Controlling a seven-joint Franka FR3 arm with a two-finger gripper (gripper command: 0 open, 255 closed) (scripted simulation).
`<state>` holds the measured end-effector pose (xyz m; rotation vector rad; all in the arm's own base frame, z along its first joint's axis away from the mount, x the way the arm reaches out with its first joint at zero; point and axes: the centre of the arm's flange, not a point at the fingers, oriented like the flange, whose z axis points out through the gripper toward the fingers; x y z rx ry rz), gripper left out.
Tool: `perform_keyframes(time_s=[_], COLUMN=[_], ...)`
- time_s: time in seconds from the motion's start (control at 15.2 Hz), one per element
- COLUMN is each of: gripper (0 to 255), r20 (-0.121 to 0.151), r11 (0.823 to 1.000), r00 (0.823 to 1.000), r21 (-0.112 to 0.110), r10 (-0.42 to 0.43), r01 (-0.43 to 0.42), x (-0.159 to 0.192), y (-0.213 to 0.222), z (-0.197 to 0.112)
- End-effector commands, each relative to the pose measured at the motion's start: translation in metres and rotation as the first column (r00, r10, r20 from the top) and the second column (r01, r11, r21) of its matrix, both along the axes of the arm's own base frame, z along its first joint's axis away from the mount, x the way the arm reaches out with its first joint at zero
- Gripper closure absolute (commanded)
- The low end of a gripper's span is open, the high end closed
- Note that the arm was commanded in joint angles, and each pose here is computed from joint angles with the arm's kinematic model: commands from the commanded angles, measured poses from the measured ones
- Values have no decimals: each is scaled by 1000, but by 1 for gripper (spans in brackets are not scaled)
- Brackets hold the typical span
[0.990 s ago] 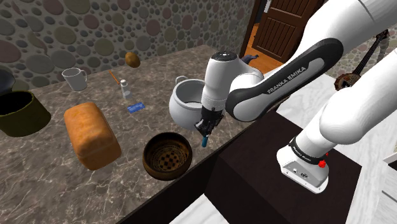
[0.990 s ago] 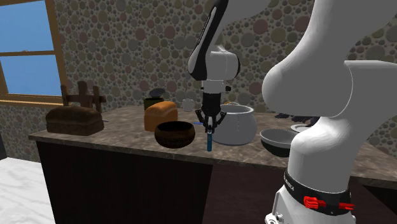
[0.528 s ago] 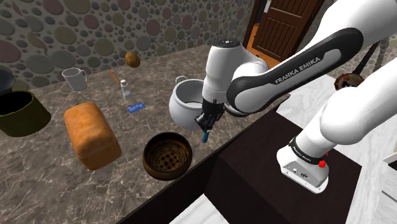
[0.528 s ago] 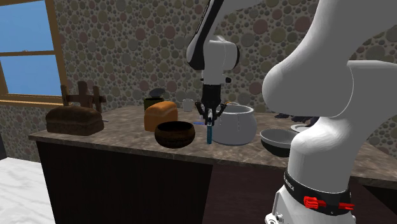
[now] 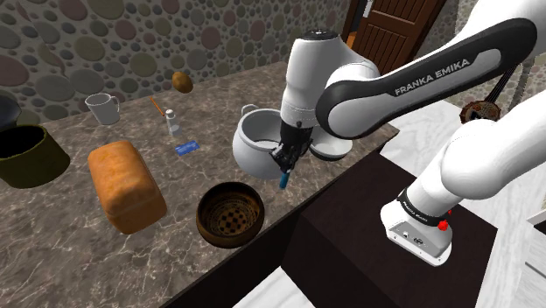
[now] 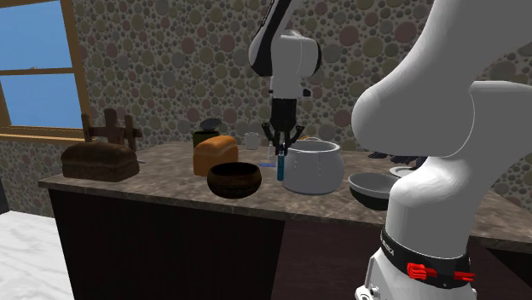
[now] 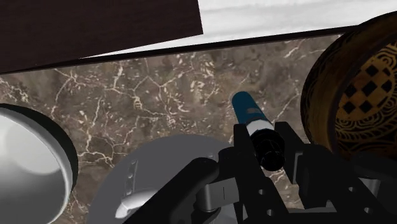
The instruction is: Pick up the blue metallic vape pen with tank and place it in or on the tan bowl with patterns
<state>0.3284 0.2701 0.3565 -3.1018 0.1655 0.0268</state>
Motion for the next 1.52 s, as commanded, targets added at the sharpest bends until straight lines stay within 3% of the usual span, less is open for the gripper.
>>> perform_keyframes(time_s=[0.0, 0.99, 1.45], gripper=[255, 255, 255], r20=[0, 0, 0], r11=[1000, 1000, 1000], r00=[1000, 1000, 1000], r21=[0, 0, 0], r10=[0, 0, 0], r01=[0, 0, 0], x=[0, 0, 21], y=[0, 0, 88], z=[11, 86, 107])
